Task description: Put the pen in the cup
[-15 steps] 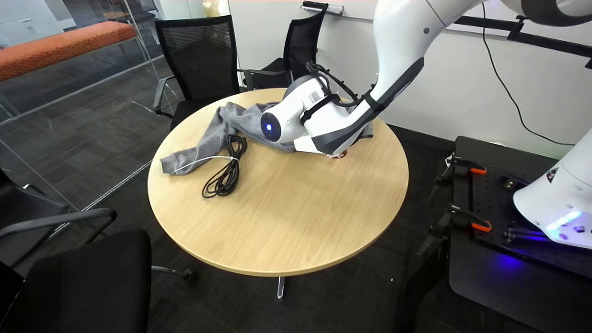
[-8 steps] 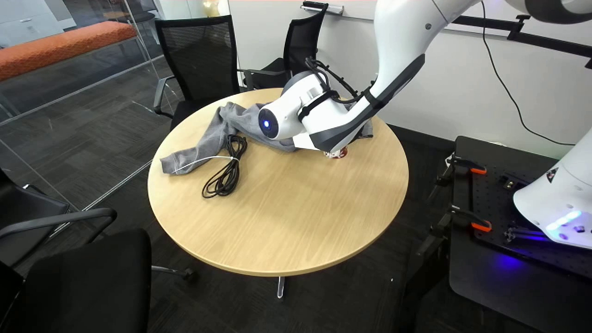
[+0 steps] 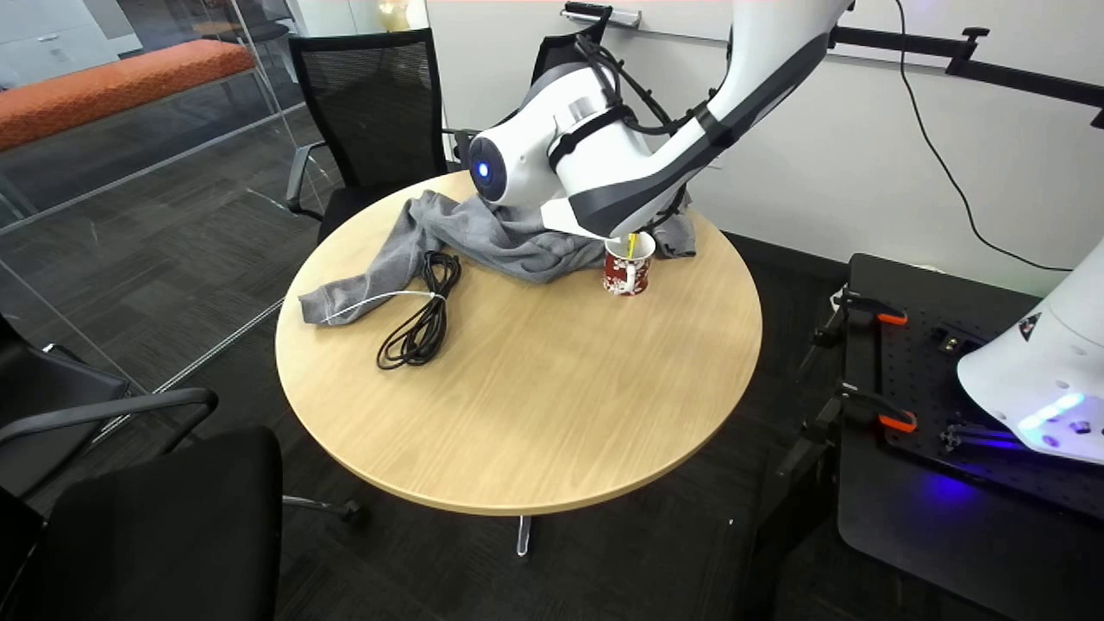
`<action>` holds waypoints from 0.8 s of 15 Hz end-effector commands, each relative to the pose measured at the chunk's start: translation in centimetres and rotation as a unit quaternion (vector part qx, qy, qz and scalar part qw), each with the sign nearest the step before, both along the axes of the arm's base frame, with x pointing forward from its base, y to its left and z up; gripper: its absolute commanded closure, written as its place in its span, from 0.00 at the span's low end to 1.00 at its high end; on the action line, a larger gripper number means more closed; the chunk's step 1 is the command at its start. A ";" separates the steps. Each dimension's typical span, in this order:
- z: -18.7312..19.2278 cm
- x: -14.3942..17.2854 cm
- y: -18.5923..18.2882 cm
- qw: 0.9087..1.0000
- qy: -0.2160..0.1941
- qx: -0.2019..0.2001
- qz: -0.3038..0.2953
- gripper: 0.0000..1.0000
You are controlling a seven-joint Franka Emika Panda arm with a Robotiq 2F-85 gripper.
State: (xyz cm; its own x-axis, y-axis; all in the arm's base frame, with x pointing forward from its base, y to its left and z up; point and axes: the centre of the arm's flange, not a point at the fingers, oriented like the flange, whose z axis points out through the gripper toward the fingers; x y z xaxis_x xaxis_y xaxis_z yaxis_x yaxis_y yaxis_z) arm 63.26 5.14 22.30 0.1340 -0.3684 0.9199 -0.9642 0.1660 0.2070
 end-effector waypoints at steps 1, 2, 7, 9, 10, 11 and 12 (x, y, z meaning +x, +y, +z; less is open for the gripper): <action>4.4 -2.2 0.5 0.999 -0.030 -0.005 -0.017 0.00; 5.1 -2.4 0.6 0.999 -0.038 -0.007 -0.019 0.00; 5.8 -0.9 1.2 0.999 -0.044 -0.003 -0.011 0.00; 5.6 -0.9 1.2 0.999 -0.042 -0.003 -0.010 0.00; 5.3 -0.9 1.2 0.999 -0.039 -0.004 -0.010 0.00; 5.1 -0.9 1.1 0.999 -0.038 -0.005 -0.010 0.00; 5.0 -1.0 1.1 0.999 -0.037 -0.005 -0.010 0.00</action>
State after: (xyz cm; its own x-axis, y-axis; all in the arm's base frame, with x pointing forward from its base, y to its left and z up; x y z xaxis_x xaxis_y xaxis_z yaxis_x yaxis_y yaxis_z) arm 62.31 6.24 27.32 0.0576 -0.3614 0.9306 -0.9732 0.1875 0.1330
